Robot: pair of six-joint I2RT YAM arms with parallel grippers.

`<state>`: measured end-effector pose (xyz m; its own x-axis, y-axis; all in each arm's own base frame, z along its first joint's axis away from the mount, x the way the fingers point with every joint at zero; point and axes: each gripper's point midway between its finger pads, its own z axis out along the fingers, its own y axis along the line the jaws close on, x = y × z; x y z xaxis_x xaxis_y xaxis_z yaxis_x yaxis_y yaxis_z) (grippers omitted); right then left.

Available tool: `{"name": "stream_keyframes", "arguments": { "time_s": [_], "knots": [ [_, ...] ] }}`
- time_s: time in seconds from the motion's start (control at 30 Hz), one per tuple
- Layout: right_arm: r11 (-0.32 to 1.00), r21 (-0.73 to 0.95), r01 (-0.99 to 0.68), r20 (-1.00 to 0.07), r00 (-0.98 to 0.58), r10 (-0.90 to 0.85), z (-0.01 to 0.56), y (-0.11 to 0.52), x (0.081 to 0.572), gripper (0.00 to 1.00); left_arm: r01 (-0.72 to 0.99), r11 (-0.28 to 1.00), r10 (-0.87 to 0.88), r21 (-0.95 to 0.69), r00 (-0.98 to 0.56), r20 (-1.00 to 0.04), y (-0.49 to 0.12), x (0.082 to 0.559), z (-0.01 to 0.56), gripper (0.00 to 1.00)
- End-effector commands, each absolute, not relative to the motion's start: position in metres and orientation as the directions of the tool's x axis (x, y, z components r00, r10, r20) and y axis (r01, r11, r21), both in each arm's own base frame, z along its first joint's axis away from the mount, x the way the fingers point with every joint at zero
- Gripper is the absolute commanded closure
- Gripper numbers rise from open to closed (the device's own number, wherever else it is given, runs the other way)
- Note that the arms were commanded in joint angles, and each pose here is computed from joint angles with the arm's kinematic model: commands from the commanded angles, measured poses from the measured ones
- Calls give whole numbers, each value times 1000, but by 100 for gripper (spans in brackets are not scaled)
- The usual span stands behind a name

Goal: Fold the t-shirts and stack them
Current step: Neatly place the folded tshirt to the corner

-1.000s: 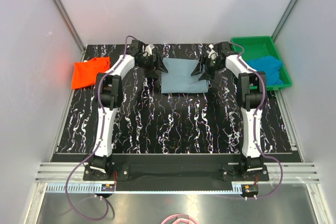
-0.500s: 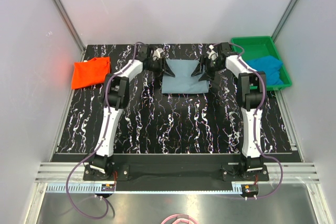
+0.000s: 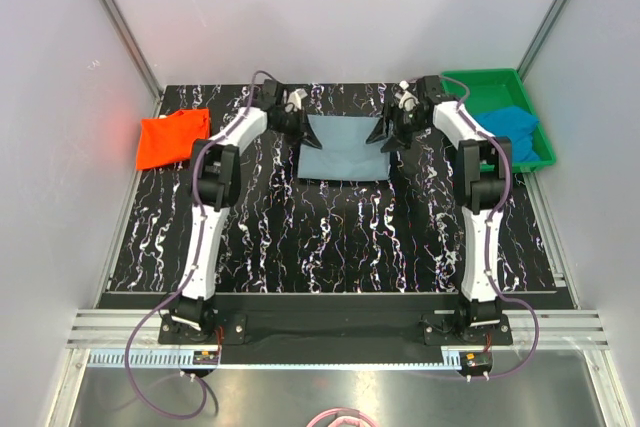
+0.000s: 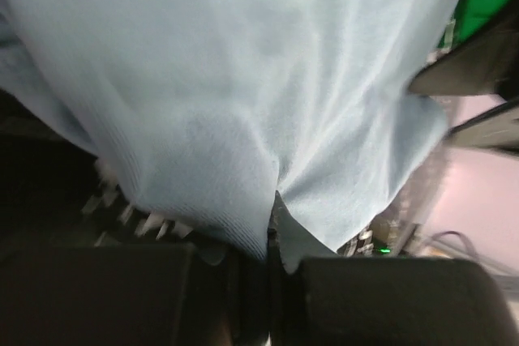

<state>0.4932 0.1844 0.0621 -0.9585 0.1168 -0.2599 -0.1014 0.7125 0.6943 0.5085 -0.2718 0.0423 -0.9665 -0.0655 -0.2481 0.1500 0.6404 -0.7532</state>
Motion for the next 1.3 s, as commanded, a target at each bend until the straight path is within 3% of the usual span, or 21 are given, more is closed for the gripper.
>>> {"name": "stream_keyframes", "arguments": {
  "time_s": [0.0,0.13,0.4,0.73,1.27],
  "knots": [
    [716,658,-234,-456,-880,131,153,170,506,29,270,753,-26,-599,-898,-439,-216,520,104,100],
    [697,674,-244,-479,-863,161,184,162,497,28,279,811,-16,-515,-868,-495,-175,515,134,100],
    [695,687,-214,-462,-866,191,190,149,482,28,192,913,-46,-361,-828,-558,-77,502,173,100],
    [682,696,-225,-478,-854,206,207,148,478,28,60,970,-94,-237,-805,-586,24,489,198,100],
    [685,698,-208,-468,-856,218,205,142,461,28,-8,998,-48,-59,-704,-709,88,527,239,100]
  ]
}}
